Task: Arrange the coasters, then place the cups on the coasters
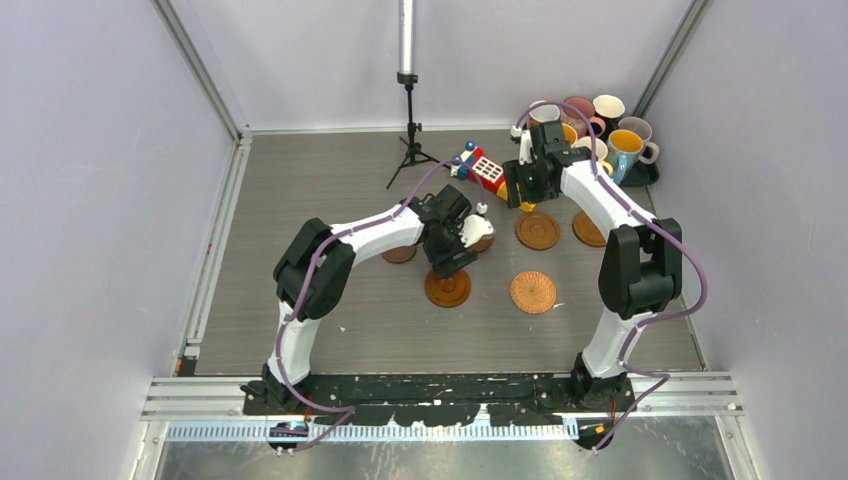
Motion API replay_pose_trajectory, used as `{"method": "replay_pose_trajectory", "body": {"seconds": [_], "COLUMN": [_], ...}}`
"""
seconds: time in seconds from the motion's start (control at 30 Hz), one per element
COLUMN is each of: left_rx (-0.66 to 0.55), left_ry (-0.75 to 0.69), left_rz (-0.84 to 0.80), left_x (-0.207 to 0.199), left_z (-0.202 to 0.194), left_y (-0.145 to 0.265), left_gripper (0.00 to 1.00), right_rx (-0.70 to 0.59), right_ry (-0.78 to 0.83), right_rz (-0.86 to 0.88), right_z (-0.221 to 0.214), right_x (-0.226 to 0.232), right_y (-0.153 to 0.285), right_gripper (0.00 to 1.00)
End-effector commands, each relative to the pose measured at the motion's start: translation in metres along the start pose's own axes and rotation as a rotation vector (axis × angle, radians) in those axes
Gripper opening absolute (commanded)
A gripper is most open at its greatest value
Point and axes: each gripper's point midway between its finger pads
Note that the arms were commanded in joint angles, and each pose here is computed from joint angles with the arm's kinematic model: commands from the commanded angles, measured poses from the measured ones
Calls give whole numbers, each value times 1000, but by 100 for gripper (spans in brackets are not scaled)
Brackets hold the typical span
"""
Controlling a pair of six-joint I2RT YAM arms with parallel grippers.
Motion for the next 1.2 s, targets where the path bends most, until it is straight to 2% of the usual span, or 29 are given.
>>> {"method": "replay_pose_trajectory", "body": {"seconds": [0.0,0.33,0.5,0.6,0.87,1.0,1.17], "left_rx": [44,34,62,61,99,123,176], "left_ry": [-72,-77,-58,-15,113,205,296], "left_rz": [11,-20,16,50,146,186,198], "left_x": [3,-5,8,32,107,140,150], "left_z": [-11,-16,-26,-32,-56,-87,-137], "left_y": [-1,-7,-7,-2,14,32,51], "left_gripper": [70,75,63,57,48,46,44], "right_rx": [-56,-49,-53,-55,-50,-51,-56], "right_ry": [8,3,5,6,-9,-15,-3], "right_rz": [-18,-27,-29,-30,-16,-11,-18], "right_z": [10,9,11,11,8,7,9], "right_x": [-5,-9,-10,-10,-7,-6,-7], "right_y": [21,18,19,20,19,20,22], "right_gripper": [66,66,66,65,65,65,65]}}
Point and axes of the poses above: each gripper's point midway between its finger pads, its own y axis back along the fingers, its own x axis along the line the jaws close on, z = x × y, and after that the axes turned 4 degrees about -y, right-handed
